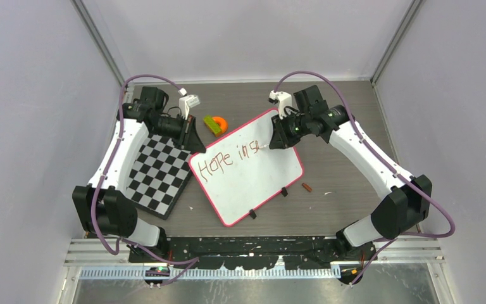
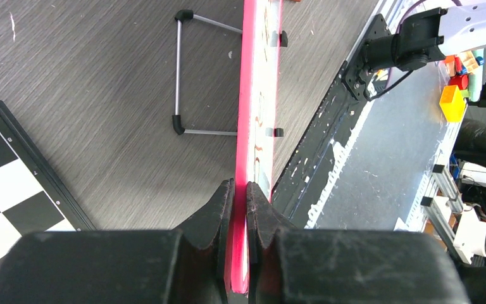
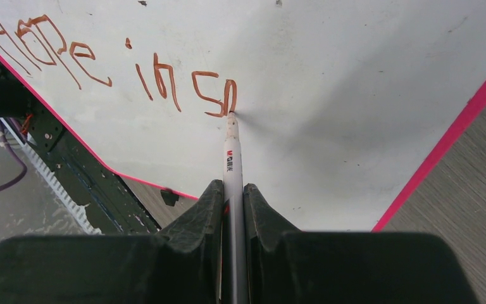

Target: Write a sentence on the whiteboard

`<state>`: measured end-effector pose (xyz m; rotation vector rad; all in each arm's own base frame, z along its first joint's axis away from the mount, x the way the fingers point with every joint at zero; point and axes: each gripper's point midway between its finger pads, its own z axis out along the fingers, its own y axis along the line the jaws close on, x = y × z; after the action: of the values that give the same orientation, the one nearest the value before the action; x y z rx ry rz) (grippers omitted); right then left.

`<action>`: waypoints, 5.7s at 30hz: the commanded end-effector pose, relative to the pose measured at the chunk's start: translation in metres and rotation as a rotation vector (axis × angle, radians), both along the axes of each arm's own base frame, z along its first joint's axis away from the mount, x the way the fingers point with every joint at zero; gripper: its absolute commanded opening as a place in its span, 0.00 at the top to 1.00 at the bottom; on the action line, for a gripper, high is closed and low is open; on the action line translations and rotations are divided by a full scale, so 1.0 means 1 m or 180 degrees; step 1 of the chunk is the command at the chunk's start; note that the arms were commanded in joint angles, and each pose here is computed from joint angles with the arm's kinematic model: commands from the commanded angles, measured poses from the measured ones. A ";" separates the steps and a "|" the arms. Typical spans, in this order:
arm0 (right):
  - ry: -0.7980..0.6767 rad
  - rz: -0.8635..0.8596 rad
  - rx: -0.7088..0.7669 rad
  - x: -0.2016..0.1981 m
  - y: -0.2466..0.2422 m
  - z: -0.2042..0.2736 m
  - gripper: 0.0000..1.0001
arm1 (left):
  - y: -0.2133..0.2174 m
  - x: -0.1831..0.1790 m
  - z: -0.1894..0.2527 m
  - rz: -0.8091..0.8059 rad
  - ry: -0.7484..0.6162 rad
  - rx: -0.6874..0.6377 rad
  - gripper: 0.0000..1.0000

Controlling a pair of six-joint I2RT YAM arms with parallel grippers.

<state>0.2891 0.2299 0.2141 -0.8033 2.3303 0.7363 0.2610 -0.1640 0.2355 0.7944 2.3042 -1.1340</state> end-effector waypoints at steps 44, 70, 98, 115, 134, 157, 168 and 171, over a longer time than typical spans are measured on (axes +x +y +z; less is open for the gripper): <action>-0.0166 0.0237 0.0160 -0.013 -0.002 0.041 1.00 | -0.002 0.003 -0.001 -0.0074 0.0019 0.0056 1.00; -0.0286 -0.0051 0.0157 0.026 -0.017 0.042 1.00 | -0.003 0.014 0.004 -0.0142 -0.0095 0.0115 1.00; -0.0224 0.0020 -0.0034 0.022 -0.006 0.019 1.00 | -0.003 0.011 0.004 -0.0159 -0.0103 0.0122 1.00; -0.0388 -0.0144 -0.0133 0.033 -0.022 0.028 1.00 | -0.003 0.012 0.002 -0.0160 -0.0086 0.0124 1.00; -0.0304 -0.0119 -0.0090 0.031 -0.018 0.024 1.00 | -0.002 0.010 0.003 -0.0164 -0.0102 0.0131 1.00; -0.0563 -0.0155 -0.0101 0.041 -0.024 0.055 1.00 | -0.003 0.008 0.001 -0.0180 -0.0100 0.0123 1.00; -0.0453 -0.0173 -0.0103 0.045 -0.022 0.041 1.00 | -0.002 0.005 -0.001 -0.0181 -0.0103 0.0145 1.00; -0.0367 -0.0172 -0.0123 0.037 -0.024 0.029 1.00 | -0.002 0.006 -0.001 -0.0177 -0.0099 0.0141 1.00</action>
<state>0.3290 0.2076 0.2431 -0.7871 2.2806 0.6013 0.2679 -0.1647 0.2345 0.8518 2.3313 -1.1169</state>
